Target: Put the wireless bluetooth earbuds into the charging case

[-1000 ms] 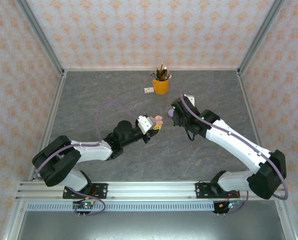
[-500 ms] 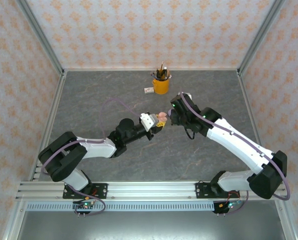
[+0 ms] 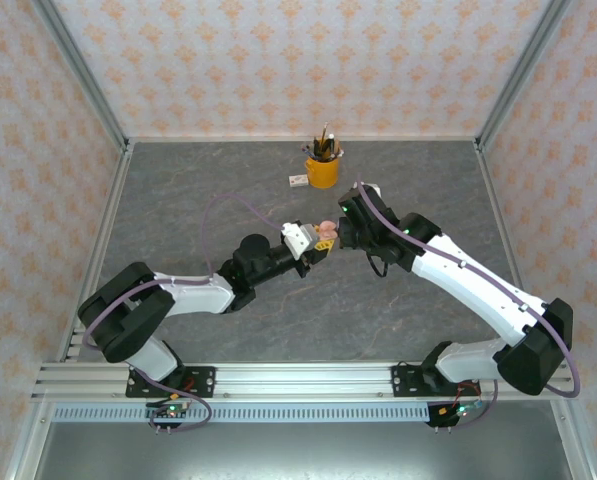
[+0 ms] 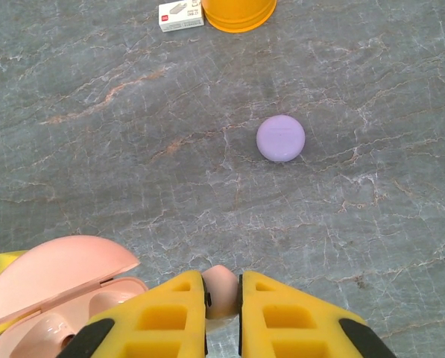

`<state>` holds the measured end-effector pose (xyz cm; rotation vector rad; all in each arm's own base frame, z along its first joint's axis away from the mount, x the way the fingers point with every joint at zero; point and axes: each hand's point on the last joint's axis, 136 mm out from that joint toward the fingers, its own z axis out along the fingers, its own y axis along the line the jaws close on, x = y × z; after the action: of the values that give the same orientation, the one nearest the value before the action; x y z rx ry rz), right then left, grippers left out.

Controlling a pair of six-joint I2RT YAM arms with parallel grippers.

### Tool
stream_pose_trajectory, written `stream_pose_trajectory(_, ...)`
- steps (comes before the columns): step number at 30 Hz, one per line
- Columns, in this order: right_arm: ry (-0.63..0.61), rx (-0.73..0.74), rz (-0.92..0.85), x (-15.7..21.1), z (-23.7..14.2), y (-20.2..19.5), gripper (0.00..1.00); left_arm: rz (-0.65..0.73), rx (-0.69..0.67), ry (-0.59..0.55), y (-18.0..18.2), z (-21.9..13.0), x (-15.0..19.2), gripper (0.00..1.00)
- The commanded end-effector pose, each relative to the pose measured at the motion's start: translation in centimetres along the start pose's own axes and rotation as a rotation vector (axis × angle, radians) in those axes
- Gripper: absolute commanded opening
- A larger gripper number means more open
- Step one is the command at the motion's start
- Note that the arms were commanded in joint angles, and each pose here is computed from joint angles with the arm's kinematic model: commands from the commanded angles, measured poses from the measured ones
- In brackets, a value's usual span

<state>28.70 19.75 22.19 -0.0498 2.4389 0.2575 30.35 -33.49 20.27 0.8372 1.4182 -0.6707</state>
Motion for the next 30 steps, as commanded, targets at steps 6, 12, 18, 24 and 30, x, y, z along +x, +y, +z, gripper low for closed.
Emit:
stream_pose_trajectory(6,-0.037,-0.007,-0.002,-1.2,-1.1,0.3,0.15,-0.006,0.035,-0.020,-0.8,0.9,-0.6,0.00)
stream_pose_trajectory(12,-0.037,-0.018,0.004,-1.3,-1.0,0.7,0.15,-0.012,0.048,-0.018,-1.1,1.3,-0.7,0.00)
stream_pose_trajectory(18,-0.035,-0.025,0.004,-1.3,-0.8,0.9,0.15,-0.015,0.058,-0.022,-1.3,1.5,-1.0,0.00)
stream_pose_trajectory(24,-0.037,-0.017,0.002,-1.3,-0.7,0.8,0.14,-0.017,0.054,-0.018,-1.3,1.7,-0.9,0.00)
stream_pose_trajectory(30,-0.038,0.041,0.015,-0.5,-0.2,-0.7,0.14,-0.041,-0.082,0.021,0.9,1.5,0.1,0.00)
